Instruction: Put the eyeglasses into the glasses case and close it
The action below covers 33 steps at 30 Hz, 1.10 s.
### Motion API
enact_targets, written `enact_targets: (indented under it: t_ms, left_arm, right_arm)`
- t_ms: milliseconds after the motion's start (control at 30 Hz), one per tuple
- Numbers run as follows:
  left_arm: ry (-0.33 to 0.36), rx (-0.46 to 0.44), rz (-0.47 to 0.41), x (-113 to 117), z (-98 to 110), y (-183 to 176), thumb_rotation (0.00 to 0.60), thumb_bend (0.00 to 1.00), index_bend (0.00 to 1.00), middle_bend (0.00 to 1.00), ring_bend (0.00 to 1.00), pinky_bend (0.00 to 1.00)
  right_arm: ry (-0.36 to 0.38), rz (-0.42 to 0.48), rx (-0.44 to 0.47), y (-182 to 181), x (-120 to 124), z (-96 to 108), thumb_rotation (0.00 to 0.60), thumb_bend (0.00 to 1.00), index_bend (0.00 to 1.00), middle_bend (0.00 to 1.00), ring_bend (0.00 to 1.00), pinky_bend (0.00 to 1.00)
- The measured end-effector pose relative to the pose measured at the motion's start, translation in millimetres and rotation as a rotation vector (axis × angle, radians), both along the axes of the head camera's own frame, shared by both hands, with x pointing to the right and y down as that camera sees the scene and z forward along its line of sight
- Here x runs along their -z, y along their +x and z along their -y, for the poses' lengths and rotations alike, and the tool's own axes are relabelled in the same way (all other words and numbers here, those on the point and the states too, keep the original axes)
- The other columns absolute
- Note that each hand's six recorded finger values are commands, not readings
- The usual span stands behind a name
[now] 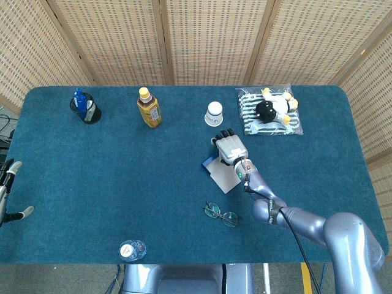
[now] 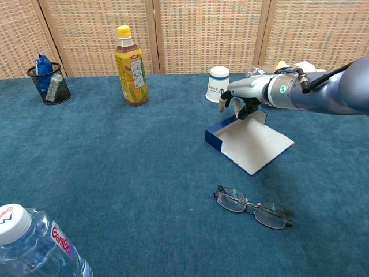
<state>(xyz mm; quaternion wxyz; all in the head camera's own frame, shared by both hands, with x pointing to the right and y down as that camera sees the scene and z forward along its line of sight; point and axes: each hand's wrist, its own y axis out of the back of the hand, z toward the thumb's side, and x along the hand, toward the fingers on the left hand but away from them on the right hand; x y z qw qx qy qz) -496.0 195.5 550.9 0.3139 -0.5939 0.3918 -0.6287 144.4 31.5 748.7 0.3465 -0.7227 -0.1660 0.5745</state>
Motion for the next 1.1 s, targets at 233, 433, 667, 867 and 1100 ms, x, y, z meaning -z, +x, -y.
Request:
enact_targets:
  t_ms: [233,433,667,867,1100]
  left_arm:
    - [0.004,0.001,-0.002,1.0,0.4,-0.1,0.6,0.0,0.0,0.0,0.0,0.0]
    - [0.004,-0.008,-0.005,1.4,-0.8,1.9,0.6,0.0,0.0,0.0,0.0,0.0]
    - [0.005,-0.02,-0.007,1.9,-2.0,4.7,0.6,0.0,0.0,0.0,0.0,0.0]
    - [0.012,-0.031,-0.008,3.4,-2.7,7.8,0.6,0.0,0.0,0.0,0.0,0.0]
    - [0.012,-0.037,-0.007,3.9,-4.4,10.3,0.6,0.0,0.0,0.0,0.0,0.0]
  right_arm:
    - [-0.005,-0.065,0.005,12.8,-9.8,-0.2,0.6,1.0,0.22,0.23,0.01,0.03]
    - [-0.018,-0.133,0.041,31.2,-6.5,-1.5,0.6,1.0,0.23,0.25,0.01,0.03]
    - [-0.069,-0.213,0.058,57.5,2.6,-11.0,0.6,1.0,0.24,0.27,0.01,0.03]
    - [-0.096,-0.251,0.067,71.7,15.3,-19.0,0.6,1.0,0.24,0.27,0.01,0.03]
    - [-0.115,-0.257,0.071,80.2,27.6,-27.1,0.6,1.0,0.24,0.24,0.01,0.03]
